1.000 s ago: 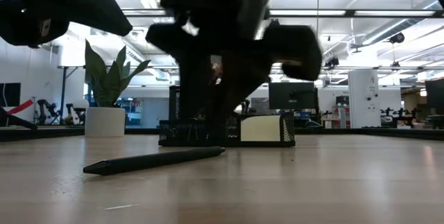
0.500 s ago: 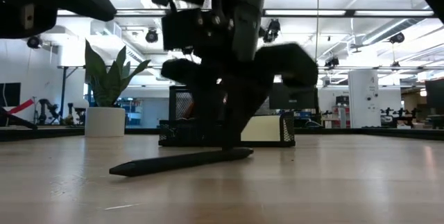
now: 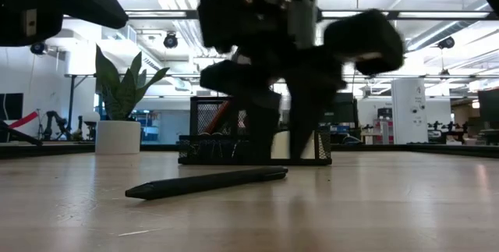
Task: Pick and place office supplies into organizer
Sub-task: Put the black pen into the black desk organizer
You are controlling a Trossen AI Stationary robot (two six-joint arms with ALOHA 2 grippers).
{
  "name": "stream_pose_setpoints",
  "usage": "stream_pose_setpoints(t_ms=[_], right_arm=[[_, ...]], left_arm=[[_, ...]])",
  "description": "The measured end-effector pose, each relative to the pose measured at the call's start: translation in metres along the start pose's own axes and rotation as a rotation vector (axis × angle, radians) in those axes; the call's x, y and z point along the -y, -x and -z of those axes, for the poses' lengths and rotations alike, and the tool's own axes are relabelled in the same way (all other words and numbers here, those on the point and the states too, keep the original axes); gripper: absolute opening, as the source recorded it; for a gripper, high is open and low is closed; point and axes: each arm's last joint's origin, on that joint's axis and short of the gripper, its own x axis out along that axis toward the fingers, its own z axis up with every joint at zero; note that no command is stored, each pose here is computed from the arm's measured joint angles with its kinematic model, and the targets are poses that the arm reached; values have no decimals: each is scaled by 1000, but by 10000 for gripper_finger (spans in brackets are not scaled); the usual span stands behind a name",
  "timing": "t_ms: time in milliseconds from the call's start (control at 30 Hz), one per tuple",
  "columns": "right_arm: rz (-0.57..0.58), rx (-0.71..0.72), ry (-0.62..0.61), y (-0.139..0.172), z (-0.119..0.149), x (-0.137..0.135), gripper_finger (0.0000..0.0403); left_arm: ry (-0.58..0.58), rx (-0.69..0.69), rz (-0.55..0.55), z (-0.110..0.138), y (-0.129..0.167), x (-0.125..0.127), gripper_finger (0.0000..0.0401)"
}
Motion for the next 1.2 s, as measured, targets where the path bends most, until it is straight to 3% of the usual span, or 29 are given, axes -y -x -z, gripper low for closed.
stream_pose_setpoints(t_ms=[467, 900, 1200], right_arm=[[33, 50, -49, -17, -5, -2, 138], [26, 14, -36, -33, 4, -4, 49], [171, -151, 34, -12, 9, -3, 30]], left_arm=[[-4, 0, -4, 1, 0, -1, 0], [-4, 0, -3, 1, -1, -1, 0], [-14, 0, -4, 1, -1, -2, 0]])
